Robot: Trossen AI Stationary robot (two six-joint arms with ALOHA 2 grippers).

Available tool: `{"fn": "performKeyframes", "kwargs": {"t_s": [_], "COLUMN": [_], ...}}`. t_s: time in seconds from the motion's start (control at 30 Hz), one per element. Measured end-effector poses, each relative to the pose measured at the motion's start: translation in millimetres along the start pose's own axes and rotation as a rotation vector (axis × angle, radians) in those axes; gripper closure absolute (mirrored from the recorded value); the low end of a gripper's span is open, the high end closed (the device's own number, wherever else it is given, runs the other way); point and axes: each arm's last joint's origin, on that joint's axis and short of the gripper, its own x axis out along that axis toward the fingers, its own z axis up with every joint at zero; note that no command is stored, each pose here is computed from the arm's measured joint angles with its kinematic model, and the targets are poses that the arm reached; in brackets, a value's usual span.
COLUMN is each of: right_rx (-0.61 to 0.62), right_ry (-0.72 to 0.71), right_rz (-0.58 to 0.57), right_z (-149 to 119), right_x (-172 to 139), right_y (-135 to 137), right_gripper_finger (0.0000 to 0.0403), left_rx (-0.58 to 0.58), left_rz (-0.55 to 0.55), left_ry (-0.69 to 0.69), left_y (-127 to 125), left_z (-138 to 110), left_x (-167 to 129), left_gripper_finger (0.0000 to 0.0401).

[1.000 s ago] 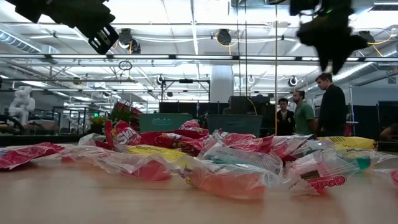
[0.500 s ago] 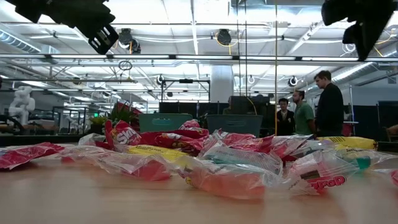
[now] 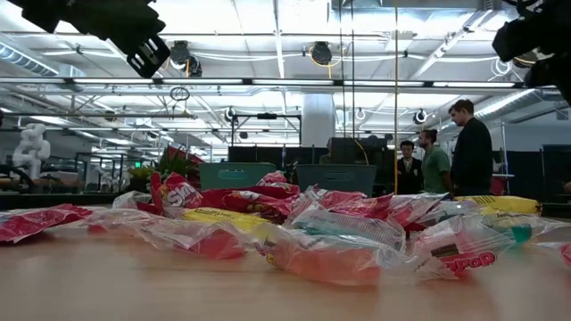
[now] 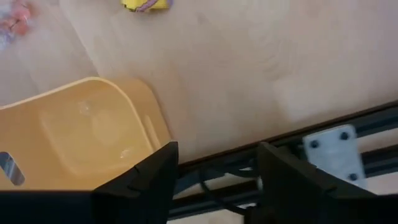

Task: Sort candy
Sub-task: Move the yellow bin to the top right of the table

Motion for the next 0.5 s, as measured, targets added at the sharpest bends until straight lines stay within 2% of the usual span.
{"fn": "performKeyframes", "kwargs": {"t_s": [0.23, 0.5], "right_rx": [0.007, -0.003], "right_ry": [0.007, -0.002], "right_rz": [0.016, -0.015], "right_z": [-8.7, -16.5], "right_x": [12.5, 21.9], "right_y": [20.9, 45.0], "right_gripper_finger": [0.0193, 0.0193], "left_rx": [0.0, 0.001], "left_rz": [0.009, 0.02], "left_ry": [-0.002, -0.005], "left_y": [0.3, 0.6], "left_z": [0.0, 0.2], "left_x": [0.0, 0.0], "left_gripper_finger": [0.0342, 0.0342]}}
